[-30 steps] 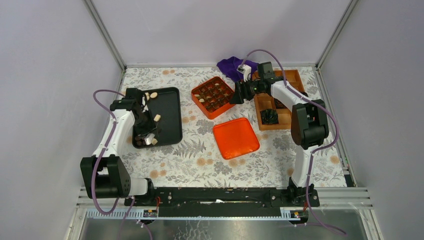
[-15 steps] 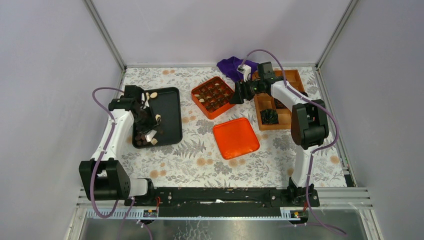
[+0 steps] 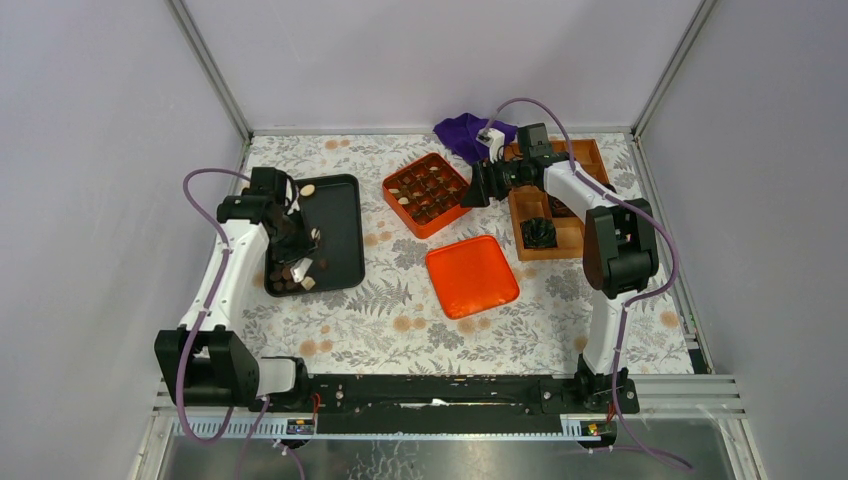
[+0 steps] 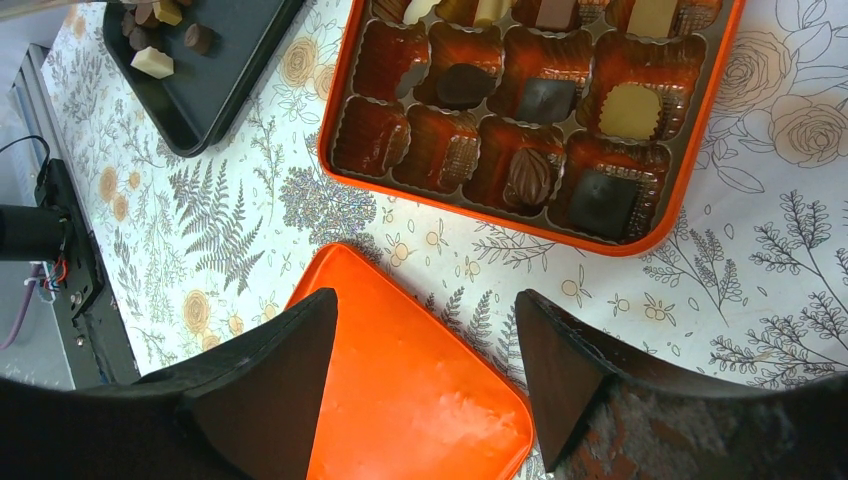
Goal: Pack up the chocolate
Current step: Pick up the fake chocolate from the plate.
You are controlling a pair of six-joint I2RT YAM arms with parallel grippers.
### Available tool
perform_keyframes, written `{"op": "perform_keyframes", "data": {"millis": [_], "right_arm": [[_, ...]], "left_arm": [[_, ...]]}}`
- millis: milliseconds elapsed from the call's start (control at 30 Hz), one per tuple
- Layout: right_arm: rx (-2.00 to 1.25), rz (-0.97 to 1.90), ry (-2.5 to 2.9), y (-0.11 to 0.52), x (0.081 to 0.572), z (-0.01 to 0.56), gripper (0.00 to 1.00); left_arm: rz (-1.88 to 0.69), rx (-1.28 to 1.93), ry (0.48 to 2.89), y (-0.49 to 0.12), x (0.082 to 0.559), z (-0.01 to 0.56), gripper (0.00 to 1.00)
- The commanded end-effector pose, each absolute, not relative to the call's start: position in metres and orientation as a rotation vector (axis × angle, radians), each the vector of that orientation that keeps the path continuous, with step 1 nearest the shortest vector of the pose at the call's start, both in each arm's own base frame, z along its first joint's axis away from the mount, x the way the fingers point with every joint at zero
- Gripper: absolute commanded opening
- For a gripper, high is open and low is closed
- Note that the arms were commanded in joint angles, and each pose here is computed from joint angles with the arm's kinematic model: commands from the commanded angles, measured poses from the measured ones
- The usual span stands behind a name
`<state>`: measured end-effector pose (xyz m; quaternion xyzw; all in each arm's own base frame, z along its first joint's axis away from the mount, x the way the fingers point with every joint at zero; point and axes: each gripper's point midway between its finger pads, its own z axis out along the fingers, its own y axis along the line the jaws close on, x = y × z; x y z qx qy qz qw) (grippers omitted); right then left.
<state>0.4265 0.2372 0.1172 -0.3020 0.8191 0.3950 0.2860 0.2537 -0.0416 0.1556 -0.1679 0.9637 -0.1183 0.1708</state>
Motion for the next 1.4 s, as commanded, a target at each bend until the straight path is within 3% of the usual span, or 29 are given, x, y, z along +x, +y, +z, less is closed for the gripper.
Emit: {"op": "perform_keyframes", "data": {"millis": [0, 567, 933, 1367], "right_arm": [[-0.827, 1.061, 2.097, 0.239, 0.427, 0.153, 0.73], [-0.823, 1.055, 2.101, 0.237, 0.427, 0.152, 0.73], [-0.821, 1.063, 2.106, 0.238, 0.428, 0.149, 0.73], [-0.820, 1.056, 2.105, 0.236, 0.428, 0.150, 0.73]], "left_arm": [[-0.176, -0.490, 2.782, -0.024, 0.239, 0.149, 0.28], [-0.068, -0.239, 2.721, -0.006, 0.292, 0.154, 0.39], [0.064, -0.120, 2.727, 0.011, 0.305, 0.150, 0.45], [0.047, -0.073, 2.770, 0.010, 0.315, 0.132, 0.49]]}}
